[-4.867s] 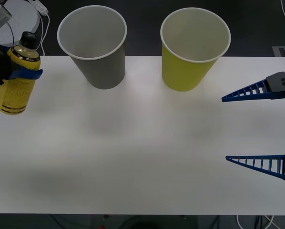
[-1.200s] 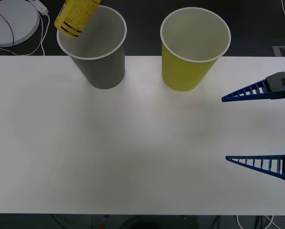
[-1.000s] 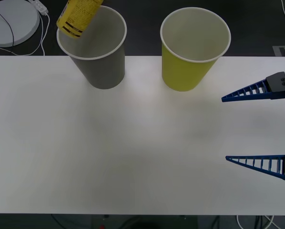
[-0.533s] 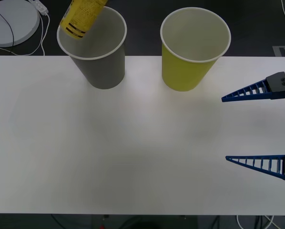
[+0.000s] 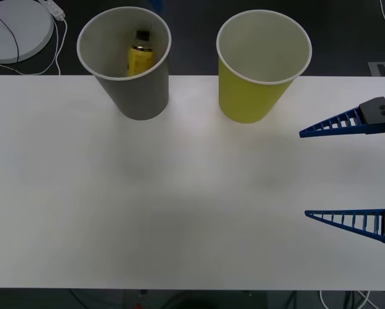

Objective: Put the can into the green bin and the plastic bottle into the gray bin

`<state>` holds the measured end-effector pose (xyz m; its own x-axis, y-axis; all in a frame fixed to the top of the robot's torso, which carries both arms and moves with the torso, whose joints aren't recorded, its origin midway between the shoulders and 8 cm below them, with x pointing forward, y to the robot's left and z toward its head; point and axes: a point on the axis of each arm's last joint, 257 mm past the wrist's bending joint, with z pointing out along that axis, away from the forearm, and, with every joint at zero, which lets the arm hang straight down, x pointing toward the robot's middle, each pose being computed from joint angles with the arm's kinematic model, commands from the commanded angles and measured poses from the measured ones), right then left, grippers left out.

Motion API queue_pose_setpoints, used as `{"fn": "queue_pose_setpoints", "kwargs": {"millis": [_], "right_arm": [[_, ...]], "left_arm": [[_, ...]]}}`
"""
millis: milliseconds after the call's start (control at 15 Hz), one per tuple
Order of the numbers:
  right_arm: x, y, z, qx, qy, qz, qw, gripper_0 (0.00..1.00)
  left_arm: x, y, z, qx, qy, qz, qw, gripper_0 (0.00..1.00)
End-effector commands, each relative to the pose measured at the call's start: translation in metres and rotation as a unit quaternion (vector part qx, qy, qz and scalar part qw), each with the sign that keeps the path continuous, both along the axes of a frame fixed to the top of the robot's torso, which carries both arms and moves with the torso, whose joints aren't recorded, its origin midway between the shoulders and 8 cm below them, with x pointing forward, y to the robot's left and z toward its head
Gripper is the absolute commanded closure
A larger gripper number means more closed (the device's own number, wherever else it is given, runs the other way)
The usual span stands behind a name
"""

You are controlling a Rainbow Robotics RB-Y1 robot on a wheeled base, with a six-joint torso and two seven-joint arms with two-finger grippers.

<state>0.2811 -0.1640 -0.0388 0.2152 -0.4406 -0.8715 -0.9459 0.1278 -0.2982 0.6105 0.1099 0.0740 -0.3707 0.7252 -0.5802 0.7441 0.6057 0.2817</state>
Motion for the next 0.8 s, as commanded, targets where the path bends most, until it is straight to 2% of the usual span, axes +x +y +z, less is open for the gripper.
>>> {"fn": "queue_pose_setpoints", "kwargs": {"millis": [67,333,800], "right_arm": [[0.0,0.0,0.0,0.0,0.0,0.0,1.0,0.0],[0.0,0.0,0.0,0.0,0.0,0.0,1.0,0.0],[0.0,0.0,0.0,0.0,0.0,0.0,1.0,0.0]], "left_arm": [[-0.001,0.0,-0.002,0.001,0.001,-0.003,1.0,0.0],[-0.009,0.005,-0.011,0.011,-0.011,-0.022,0.9996,0.0],[-0.037,0.035,-0.017,0.036,-0.026,-0.049,0.9978,0.0]]}}
